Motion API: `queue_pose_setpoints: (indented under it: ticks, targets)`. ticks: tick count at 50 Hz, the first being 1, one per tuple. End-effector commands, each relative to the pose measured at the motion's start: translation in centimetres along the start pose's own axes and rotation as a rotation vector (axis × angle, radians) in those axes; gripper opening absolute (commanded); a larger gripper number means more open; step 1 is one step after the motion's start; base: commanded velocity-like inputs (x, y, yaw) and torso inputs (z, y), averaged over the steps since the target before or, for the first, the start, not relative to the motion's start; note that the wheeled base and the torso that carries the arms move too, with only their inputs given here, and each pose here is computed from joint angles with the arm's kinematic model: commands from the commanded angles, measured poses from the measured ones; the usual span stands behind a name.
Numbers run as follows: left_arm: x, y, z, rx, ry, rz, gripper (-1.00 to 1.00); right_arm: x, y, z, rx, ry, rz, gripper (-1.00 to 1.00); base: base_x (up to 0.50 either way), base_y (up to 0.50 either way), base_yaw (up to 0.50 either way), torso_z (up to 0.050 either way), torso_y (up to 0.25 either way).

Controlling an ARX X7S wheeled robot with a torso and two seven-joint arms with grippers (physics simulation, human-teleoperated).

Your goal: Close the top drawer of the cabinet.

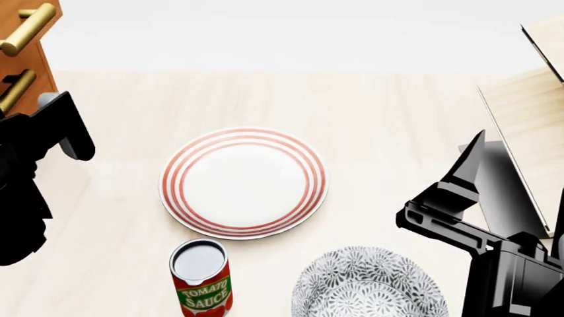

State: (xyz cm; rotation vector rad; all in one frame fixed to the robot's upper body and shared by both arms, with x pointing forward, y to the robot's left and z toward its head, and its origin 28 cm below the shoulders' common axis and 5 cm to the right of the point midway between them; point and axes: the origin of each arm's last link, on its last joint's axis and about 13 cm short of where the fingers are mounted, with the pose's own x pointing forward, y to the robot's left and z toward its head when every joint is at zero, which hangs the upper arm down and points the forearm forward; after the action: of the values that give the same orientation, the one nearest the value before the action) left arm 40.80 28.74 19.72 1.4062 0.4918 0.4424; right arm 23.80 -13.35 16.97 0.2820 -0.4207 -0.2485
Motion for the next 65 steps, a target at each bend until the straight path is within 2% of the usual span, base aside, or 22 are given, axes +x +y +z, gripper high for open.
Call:
queue_pose_setpoints:
  ticks: [1,18,65]
  targets:
    - [0.8,1.2,-1.6,-0.024,0.062,0.017,1.00,0.0,0.0,0.0,0.004,-0.001,0.000,1.00,0.00,0.00,0.00,0.000,0.000]
    - [1.2,3.1,-2.4,-0.024,0.089,0.040,1.00,-0.2,-0.1,0.3,0.002,-0.004,-0.003,1.00,0.00,0.00,0.00,0.000,0.000]
    - [2.4,2.2,-8.4,0.031,0.276,0.000,1.00,-0.3,0.0,0.6,0.003,-0.009,0.000,1.00,0.00,0.00,0.00,0.000,0.000]
